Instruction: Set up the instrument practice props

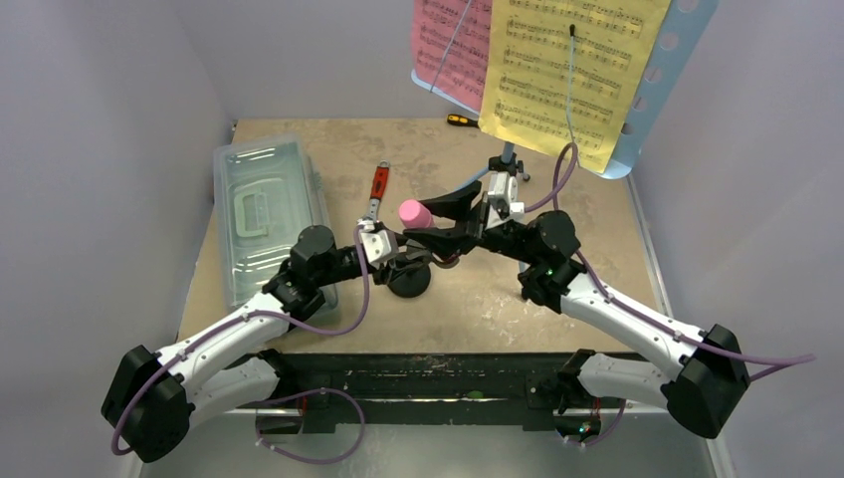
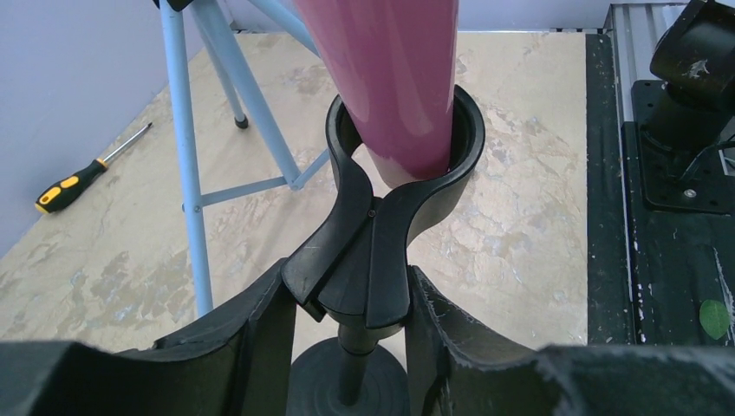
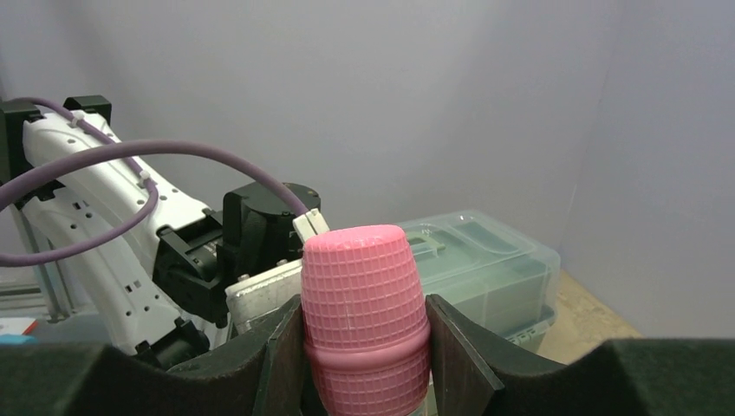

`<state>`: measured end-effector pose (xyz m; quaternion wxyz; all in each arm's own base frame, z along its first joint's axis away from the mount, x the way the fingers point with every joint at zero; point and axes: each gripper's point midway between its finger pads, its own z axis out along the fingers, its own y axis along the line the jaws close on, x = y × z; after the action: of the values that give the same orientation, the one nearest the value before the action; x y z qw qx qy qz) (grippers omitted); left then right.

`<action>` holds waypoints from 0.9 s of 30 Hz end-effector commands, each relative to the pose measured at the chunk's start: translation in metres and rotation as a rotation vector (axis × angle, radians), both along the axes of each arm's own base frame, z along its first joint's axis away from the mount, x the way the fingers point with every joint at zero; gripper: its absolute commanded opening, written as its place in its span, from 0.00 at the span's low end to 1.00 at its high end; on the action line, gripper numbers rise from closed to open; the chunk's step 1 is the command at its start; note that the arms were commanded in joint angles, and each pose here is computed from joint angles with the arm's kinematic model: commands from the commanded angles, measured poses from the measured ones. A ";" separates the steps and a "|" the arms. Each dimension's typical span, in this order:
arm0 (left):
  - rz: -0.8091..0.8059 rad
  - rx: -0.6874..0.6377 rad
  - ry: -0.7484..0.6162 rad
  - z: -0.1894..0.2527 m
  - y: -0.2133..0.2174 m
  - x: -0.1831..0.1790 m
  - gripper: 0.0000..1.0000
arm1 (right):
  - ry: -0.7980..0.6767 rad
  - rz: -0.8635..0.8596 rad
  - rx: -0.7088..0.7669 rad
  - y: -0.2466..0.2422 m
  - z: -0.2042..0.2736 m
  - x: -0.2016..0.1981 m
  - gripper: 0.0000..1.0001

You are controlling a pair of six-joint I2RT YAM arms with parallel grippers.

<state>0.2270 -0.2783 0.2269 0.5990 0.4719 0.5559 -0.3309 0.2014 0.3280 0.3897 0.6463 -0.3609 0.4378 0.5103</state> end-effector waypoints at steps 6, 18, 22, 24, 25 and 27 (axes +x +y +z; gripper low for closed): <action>-0.012 -0.025 -0.020 0.008 0.000 0.000 0.00 | -0.050 -0.009 0.094 -0.006 -0.003 -0.005 0.00; 0.067 -0.074 0.033 0.018 0.009 0.004 0.80 | -0.031 -0.070 0.076 -0.011 0.000 0.002 0.30; 0.072 -0.088 0.042 0.023 0.014 -0.003 0.90 | 0.000 -0.097 0.067 -0.012 0.002 0.007 0.51; 0.074 -0.101 0.044 0.030 0.016 -0.006 0.91 | 0.015 -0.101 0.056 -0.010 0.003 0.011 0.53; 0.079 -0.112 0.052 0.033 0.018 -0.008 0.94 | 0.023 -0.094 0.043 -0.007 0.002 0.013 0.54; 0.076 -0.132 0.082 0.039 0.019 -0.012 0.98 | 0.032 -0.088 0.030 -0.002 0.005 0.015 0.55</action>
<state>0.2202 -0.2637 0.2516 0.6167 0.4227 0.5681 -0.3439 0.2080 0.3228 0.3740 0.6637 -0.3358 0.4478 0.4961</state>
